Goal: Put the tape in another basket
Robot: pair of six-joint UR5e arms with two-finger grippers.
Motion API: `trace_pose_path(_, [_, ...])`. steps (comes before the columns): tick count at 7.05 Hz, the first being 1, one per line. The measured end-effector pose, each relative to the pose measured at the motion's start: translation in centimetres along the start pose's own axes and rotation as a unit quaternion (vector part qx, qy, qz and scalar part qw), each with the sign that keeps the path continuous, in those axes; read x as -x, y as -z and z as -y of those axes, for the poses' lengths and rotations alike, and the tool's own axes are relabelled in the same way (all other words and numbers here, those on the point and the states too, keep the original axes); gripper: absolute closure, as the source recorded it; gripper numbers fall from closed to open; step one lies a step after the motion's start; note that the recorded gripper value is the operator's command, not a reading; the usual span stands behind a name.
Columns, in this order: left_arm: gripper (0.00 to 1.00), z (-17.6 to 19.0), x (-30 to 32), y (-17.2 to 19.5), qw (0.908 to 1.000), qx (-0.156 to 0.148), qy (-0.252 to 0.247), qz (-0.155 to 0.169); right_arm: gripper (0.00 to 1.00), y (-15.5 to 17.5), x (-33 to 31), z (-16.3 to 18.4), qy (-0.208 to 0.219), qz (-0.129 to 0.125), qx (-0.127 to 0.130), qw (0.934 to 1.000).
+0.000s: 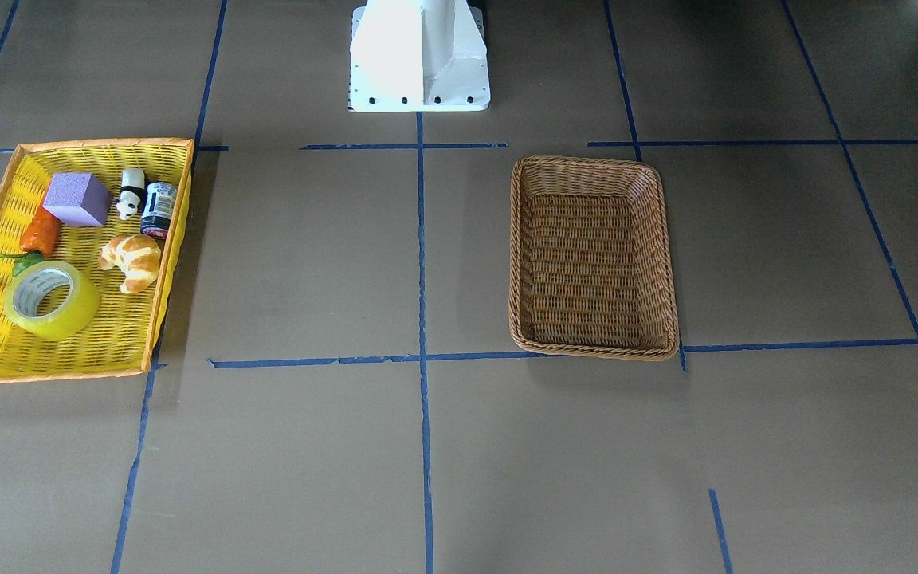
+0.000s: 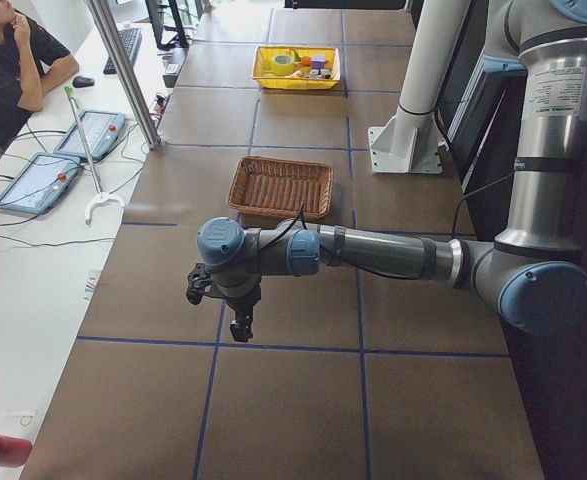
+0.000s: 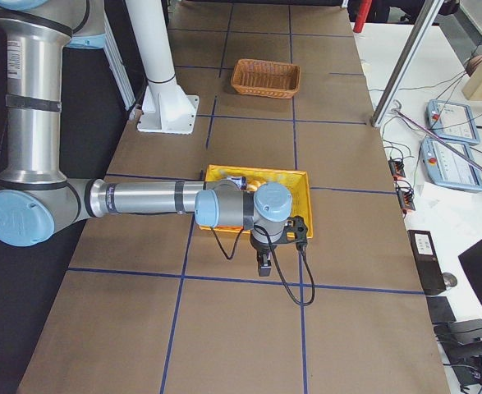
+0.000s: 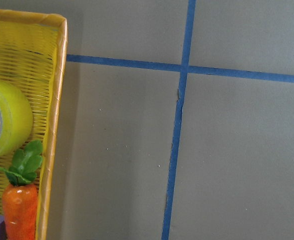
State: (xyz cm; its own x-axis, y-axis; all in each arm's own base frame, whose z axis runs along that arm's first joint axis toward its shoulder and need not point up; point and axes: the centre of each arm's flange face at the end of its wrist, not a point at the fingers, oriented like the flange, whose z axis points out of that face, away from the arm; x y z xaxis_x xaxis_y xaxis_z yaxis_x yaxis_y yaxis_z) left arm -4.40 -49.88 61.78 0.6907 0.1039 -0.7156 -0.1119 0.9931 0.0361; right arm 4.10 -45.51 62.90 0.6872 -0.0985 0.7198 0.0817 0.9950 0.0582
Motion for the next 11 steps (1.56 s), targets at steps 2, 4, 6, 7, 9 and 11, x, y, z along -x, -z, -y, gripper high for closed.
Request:
trace_pose_path(2, [0.00, -0.21, -0.06, 0.02, 1.0000, 0.000, 0.001, -0.001, 0.00, 0.02, 0.03, 0.04, 0.000, 0.001, 0.000, 1.0000])
trace_pose_path(4, [0.00, -0.34, -0.02, -0.03, 1.0000, 0.000, 0.002, -0.001, 0.00, 0.01, 0.04, 0.04, -0.001, 0.001, 0.000, 1.0000])
trace_pose_path(6, [0.00, -0.35, -0.06, 0.01, 1.0000, 0.000, 0.002, -0.001, 0.00, 0.02, 0.05, 0.01, 0.000, 0.002, 0.000, 1.0000])
trace_pose_path(7, [0.00, -0.31, -0.12, 0.06, 1.0000, -0.001, 0.001, -0.001, 0.00, -0.01, 0.02, -0.05, -0.001, 0.002, 0.000, 1.0000])
trace_pose_path(9, [0.00, -0.02, -0.31, 0.31, 1.0000, -0.004, 0.000, 0.001, 0.00, -0.03, 0.05, -0.08, 0.006, 0.002, -0.003, 1.0000])
trace_pose_path(11, [0.00, -0.09, -0.60, 0.51, 1.0000, -0.007, -0.001, -0.002, 0.00, -0.92, -0.36, -0.75, 0.027, 0.012, -0.021, 0.9993])
